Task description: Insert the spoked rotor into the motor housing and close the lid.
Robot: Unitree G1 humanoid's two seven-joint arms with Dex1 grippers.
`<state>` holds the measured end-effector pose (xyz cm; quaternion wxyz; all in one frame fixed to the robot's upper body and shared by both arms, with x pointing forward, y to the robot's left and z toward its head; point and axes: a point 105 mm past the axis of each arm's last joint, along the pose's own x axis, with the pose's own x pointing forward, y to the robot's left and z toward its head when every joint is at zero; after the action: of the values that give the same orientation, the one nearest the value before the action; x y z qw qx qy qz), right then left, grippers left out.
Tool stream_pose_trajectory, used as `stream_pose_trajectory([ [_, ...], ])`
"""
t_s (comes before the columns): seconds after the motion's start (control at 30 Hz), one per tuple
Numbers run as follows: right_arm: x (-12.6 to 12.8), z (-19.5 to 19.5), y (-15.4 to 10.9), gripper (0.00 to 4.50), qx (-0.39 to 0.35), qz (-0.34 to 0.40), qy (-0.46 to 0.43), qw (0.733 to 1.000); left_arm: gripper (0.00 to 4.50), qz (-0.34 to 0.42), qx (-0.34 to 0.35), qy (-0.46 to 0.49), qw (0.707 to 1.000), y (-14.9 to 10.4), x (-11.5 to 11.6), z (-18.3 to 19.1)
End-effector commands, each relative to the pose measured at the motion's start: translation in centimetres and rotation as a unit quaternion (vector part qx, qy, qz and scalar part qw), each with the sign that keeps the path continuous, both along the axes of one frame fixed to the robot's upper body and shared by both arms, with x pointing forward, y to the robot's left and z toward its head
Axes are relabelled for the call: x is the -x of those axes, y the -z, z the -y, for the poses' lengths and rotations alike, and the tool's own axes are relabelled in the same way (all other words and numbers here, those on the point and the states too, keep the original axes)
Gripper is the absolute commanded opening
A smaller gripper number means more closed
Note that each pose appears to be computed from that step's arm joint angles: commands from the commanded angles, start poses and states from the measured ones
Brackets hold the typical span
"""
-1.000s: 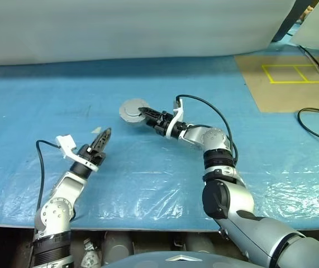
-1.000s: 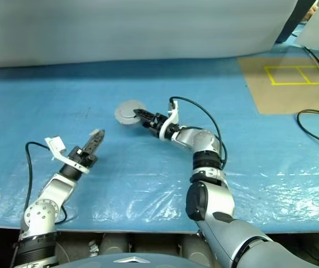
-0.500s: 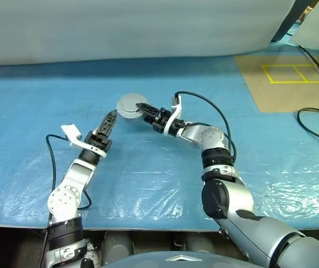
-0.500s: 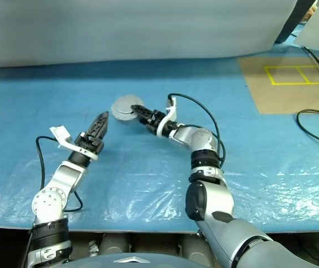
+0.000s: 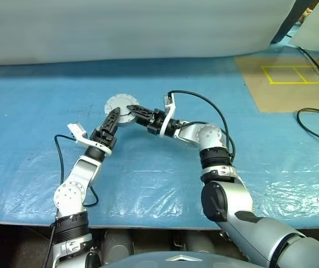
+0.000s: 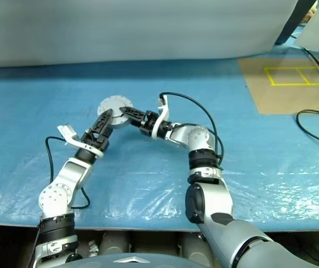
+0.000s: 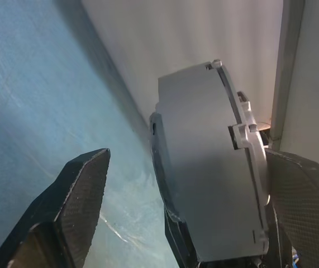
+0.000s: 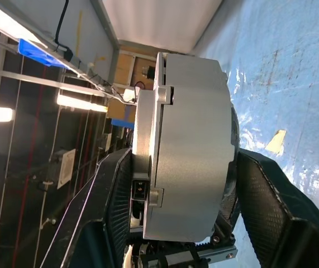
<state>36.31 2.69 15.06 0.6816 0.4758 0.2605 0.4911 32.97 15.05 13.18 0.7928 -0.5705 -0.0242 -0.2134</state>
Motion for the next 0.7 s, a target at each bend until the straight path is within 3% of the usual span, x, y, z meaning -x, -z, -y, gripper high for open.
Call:
stream_pose_trajectory([
  [0.03, 1.45, -1.61, -2.46, 2.38, -0.058, 0.034, -0.038, 0.997, 4.45, 0.025, 0.019, -0.008, 0.999, -1.73, -0.29, -0.07],
  [0.13, 1.86, -1.82, -2.31, 2.38, -0.053, 0.037, -0.048, 0.997, 4.45, 0.029, 0.029, -0.006, 0.999, -1.98, -0.51, 0.03],
  [0.33, 1.91, -1.89, -2.27, 2.38, -0.051, 0.038, -0.049, 0.997, 2.65, 0.033, 0.035, -0.009, 0.999, -2.11, -0.63, 0.06],
  [0.7, 1.74, -1.97, -2.07, 2.38, -0.044, 0.043, -0.042, 0.997, 2.60, 0.029, 0.042, -0.025, 0.998, -2.33, -0.81, 0.05],
])
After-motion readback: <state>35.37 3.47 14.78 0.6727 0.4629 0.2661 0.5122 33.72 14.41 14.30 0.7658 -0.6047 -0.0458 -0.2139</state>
